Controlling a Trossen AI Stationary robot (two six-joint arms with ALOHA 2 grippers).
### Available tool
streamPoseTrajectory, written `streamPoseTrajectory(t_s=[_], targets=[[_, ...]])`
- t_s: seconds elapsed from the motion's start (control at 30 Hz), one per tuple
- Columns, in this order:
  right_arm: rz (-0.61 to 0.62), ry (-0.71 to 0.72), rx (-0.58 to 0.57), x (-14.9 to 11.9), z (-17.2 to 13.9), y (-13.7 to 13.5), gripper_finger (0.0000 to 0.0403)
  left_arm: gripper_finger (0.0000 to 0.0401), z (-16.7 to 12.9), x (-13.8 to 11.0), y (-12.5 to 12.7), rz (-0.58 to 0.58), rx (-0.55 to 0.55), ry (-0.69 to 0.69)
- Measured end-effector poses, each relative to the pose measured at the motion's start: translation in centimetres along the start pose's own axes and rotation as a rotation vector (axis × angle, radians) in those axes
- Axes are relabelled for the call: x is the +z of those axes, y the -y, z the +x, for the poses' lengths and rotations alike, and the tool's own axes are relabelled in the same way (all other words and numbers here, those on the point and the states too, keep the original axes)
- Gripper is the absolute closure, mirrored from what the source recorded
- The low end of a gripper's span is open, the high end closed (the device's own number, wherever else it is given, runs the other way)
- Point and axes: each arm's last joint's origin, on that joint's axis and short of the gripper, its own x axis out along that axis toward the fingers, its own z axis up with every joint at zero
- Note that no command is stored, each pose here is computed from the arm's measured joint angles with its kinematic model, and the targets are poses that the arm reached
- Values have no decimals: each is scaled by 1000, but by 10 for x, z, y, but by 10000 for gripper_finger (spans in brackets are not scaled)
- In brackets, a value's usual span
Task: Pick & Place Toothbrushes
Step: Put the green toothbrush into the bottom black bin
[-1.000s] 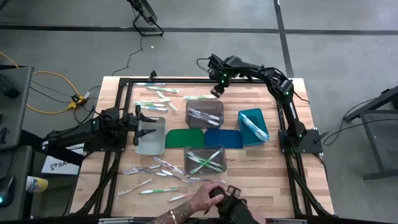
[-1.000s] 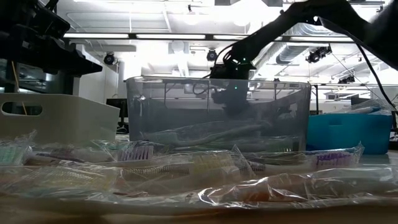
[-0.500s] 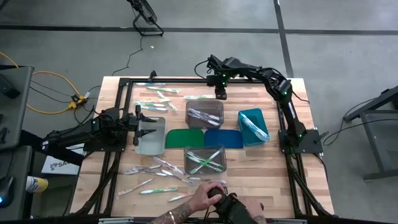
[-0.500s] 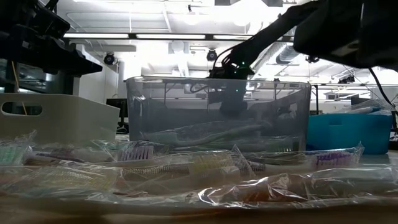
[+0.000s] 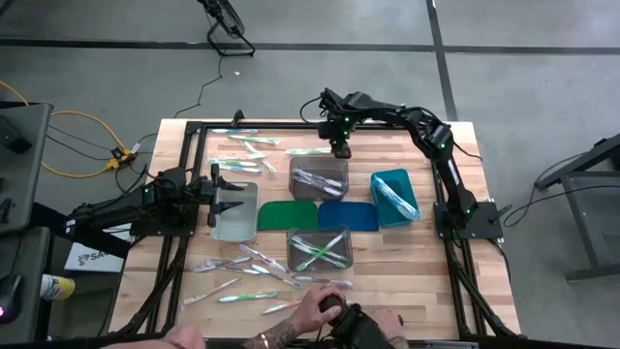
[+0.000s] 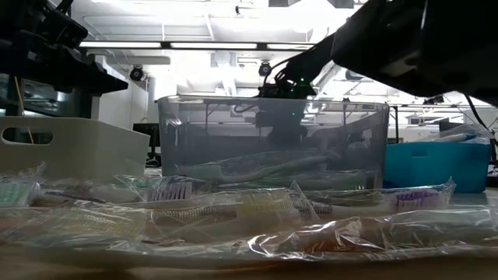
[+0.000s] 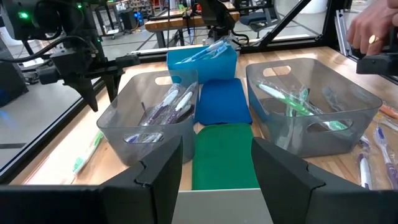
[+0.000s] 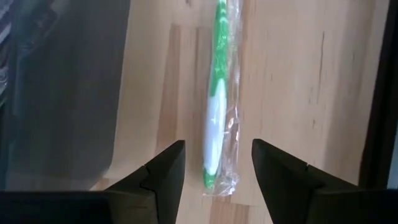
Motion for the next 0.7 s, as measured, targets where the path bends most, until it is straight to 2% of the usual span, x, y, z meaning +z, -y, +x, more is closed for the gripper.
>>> streamPoseTrajectory(t_s=[0.2,0.37,0.5,0.7], targets=[[-14,-11,-18,-3,8,-2,224,214,0,0,0,0,0,0],[-31,-72,-98,-6,12,0,224,214,0,0,0,0,0,0],[-32,-65,-100,-6,12,1,224,214,0,0,0,0,0,0],[59,-113,-215,-8,8,8,224,214,0,0,0,0,0,0]])
